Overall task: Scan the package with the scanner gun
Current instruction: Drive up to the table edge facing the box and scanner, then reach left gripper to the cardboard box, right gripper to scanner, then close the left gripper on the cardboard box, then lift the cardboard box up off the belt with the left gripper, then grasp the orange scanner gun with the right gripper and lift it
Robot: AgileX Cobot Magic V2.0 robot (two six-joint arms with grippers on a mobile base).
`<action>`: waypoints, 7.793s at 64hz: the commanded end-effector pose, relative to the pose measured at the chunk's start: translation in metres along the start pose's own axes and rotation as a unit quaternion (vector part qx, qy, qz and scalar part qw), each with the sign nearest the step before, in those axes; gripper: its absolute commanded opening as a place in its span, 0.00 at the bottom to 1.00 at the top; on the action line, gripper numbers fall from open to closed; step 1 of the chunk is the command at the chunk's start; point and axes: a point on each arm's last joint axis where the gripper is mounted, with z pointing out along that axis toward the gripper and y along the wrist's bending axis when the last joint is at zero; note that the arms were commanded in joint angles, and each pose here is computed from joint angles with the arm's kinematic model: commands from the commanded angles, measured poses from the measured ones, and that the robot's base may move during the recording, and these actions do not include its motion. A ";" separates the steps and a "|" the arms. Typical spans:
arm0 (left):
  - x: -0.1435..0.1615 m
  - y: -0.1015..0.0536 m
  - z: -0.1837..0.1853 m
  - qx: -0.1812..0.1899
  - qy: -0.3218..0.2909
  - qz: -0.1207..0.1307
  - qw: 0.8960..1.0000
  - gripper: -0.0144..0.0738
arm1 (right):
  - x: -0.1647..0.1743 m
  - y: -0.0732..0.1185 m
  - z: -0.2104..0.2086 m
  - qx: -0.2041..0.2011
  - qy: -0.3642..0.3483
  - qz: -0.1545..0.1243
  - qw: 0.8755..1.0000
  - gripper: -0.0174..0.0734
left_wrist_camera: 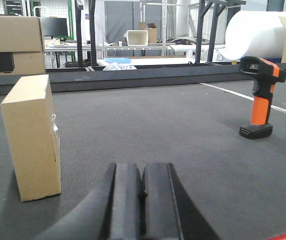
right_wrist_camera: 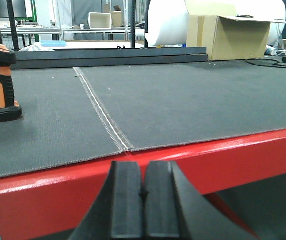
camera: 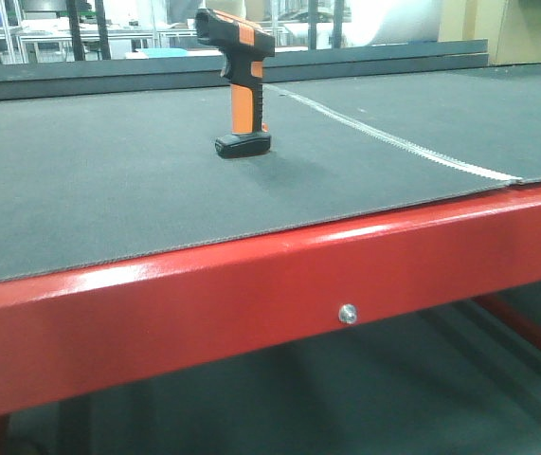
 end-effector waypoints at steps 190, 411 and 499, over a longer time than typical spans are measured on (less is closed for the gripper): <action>-0.003 0.001 0.000 -0.009 -0.015 -0.002 1.000 0.04 | -0.004 0.000 0.000 0.001 -0.020 -0.004 1.000 0.02; -0.132 -0.073 0.316 0.164 0.554 -0.038 0.815 0.04 | -0.136 0.009 0.039 -0.013 0.034 -0.004 0.999 0.81; -0.144 -0.076 0.272 0.283 0.536 -0.238 0.759 0.04 | -0.020 0.004 0.130 0.015 0.075 0.037 0.996 0.81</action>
